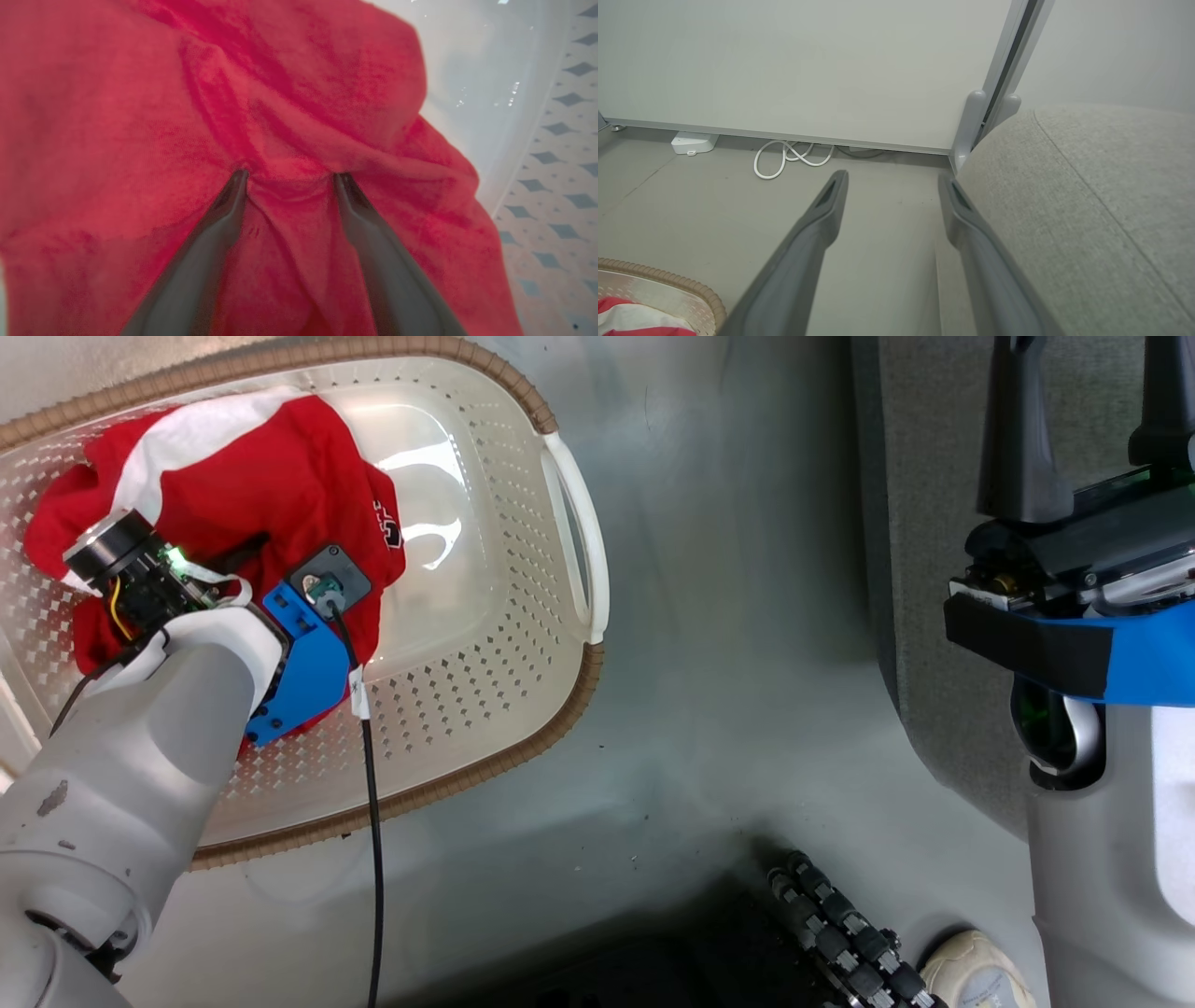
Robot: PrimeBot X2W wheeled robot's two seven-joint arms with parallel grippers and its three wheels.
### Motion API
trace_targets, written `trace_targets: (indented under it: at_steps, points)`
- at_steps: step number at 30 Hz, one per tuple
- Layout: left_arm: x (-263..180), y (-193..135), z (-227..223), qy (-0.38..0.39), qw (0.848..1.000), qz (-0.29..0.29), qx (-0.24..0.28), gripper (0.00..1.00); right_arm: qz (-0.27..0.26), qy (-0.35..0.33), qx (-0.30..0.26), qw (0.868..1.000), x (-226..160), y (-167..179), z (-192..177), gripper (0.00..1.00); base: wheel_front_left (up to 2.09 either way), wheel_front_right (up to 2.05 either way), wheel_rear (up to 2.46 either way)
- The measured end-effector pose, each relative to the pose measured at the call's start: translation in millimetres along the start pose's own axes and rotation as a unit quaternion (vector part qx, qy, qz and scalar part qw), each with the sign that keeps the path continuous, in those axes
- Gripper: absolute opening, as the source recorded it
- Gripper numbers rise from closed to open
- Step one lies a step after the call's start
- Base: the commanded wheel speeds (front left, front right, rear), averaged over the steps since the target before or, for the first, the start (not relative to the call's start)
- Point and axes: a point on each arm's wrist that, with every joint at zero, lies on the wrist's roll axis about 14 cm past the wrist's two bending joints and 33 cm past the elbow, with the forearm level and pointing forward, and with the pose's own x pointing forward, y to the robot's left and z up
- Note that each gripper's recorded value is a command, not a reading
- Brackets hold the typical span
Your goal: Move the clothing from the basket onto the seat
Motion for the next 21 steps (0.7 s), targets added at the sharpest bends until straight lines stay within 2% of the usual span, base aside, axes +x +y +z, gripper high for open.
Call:
trace_targets:
  at_steps: [7,8,9,10,21]
  points:
    - [7,2,-2,0.01,1.0,-0.001,0.001,1.0,-0.003,0.008,0.0,1.0,0,0,-10,1.0,0.0,0.0,0.0]
    - [7,3,-3,0.014,1.0,0.0,0.004,0.9,-0.002,0.008,0.0,1.0,0,0,-10,1.0,0.0,0.0,0.0]
    - [7,4,-3,0.015,1.0,0.001,0.006,0.38,-0.003,0.009,0.0,1.0,0,0,-10,1.0,0.0,0.0,0.0]
    - [6,5,-3,0.018,1.0,0.002,0.01,0.0,-0.003,0.008,0.0,1.0,0,0,-10,1.0,0.0,0.0,0.0]
    - [-8,5,0,0.02,1.0,0.01,0.01,0.0,-0.006,-0.007,0.003,1.0,2,-1,5,1.0,0.0,0.0,0.0]
